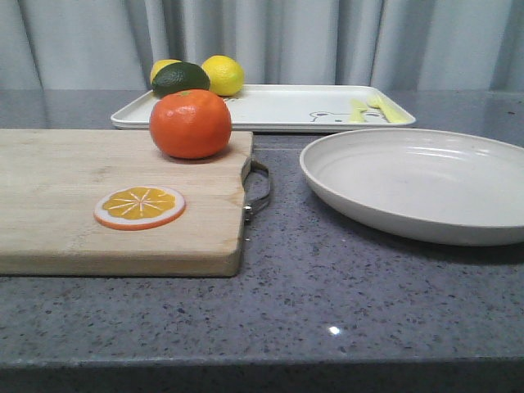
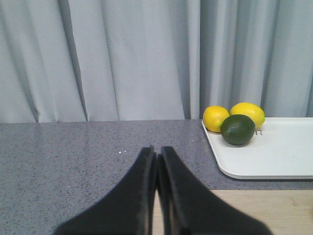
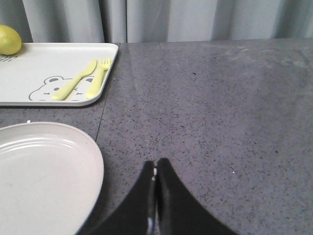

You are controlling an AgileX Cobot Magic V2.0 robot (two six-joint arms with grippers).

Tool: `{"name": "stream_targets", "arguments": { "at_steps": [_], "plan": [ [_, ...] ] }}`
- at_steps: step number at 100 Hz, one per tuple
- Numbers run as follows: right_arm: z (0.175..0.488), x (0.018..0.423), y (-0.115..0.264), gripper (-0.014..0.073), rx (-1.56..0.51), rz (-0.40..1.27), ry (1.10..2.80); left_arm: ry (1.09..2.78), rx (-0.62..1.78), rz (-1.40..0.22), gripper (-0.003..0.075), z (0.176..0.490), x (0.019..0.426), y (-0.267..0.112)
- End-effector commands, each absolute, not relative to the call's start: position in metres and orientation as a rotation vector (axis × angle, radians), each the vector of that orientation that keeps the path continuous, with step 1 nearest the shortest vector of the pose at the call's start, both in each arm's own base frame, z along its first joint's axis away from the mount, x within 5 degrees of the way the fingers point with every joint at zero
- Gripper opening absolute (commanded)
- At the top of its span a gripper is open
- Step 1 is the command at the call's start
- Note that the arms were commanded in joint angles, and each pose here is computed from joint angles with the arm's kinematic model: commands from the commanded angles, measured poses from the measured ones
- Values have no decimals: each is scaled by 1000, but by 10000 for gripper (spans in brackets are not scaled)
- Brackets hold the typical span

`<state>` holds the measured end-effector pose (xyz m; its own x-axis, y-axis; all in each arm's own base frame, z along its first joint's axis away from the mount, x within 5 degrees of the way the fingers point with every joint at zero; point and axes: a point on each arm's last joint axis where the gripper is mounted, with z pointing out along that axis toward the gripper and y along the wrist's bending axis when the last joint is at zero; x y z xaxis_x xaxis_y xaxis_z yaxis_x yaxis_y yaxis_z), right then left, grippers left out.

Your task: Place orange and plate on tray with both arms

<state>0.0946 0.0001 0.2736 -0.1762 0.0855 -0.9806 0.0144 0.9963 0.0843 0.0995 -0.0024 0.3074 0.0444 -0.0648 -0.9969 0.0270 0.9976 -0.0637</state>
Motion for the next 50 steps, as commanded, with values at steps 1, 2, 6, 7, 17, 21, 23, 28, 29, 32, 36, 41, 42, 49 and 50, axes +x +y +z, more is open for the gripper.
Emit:
{"name": "stream_targets", "arguments": {
  "at_steps": [1,2,6,7,17,21,23,28,29,32,36,41,42,49,50],
  "plan": [
    [302,103,-1,-57,63,49,1660,1434,-40,-70,-20,331,109,-2],
    [302,105,-1,-57,63,49,1668,1435,-40,-70,-20,332,110,-2],
    [307,108,-1,-57,64,48,1677,1439,-40,-70,-20,333,113,-2],
    [308,109,-1,-57,64,48,1678,1439,-40,-70,-20,334,113,-2],
    [317,115,-1,-57,64,48,1681,1438,-41,-68,-20,334,118,-2],
    [318,115,-1,-57,64,48,1674,1440,-41,-68,-20,334,119,-2],
    [319,115,-1,-57,64,48,1671,1440,-41,-68,-20,334,119,-2],
    [319,115,-1,-57,64,48,1671,1444,-41,-68,-20,334,119,-2],
    [319,115,-1,-57,64,48,1671,1444,-41,-68,-20,334,119,-2],
    [318,115,-1,-57,64,48,1677,1446,-41,-68,-20,333,120,-2],
    [317,115,-1,-57,64,48,1682,1448,-41,-68,-20,333,120,-2],
    [316,115,-1,-57,64,48,1685,1448,-42,-69,-20,333,121,-2],
    [316,115,-1,-57,64,48,1685,1448,-42,-69,-20,333,121,-2],
    [316,115,-1,-57,65,48,1687,1452,-43,-68,-20,333,121,-2],
    [316,115,-1,-57,65,48,1687,1452,-43,-68,-20,333,121,-2]
  ]
}}
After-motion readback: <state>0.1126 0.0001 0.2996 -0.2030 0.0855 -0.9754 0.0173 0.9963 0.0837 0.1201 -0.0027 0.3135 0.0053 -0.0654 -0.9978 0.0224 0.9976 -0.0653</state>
